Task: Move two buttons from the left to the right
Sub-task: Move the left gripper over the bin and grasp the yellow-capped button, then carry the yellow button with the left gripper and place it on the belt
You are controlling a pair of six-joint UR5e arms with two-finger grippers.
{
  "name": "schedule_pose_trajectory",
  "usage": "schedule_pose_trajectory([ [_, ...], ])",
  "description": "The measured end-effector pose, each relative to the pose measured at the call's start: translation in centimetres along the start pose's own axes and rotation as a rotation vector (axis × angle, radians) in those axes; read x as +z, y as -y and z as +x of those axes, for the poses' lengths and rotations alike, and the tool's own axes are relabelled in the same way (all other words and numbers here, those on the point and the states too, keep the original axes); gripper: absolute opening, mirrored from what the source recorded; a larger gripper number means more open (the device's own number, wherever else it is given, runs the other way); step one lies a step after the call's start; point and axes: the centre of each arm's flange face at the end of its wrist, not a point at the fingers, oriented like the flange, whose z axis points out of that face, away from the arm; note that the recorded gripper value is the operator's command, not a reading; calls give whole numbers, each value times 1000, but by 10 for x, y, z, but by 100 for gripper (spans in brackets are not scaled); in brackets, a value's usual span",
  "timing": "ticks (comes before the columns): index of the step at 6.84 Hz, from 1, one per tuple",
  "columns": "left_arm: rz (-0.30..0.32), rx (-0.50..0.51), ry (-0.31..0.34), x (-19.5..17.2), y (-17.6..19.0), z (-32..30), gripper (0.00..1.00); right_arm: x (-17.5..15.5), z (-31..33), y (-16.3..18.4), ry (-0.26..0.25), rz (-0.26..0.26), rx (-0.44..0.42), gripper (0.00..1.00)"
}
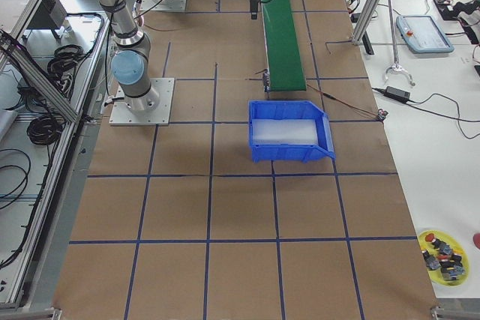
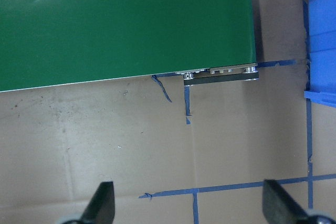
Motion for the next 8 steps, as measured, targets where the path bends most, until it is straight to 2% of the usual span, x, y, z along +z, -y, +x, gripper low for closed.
schedule_pose_trajectory([
  [4, -1, -1, -9, 66, 2, -9, 99, -1, 0, 0, 1, 1, 1, 100],
  [5, -6, -6, -7, 76, 0, -12, 97, -1, 1, 0, 0, -1, 1, 100],
  [8, -27, -19, -13, 87, -7, -12, 52, 0, 1, 0, -2, -3, 2, 100],
])
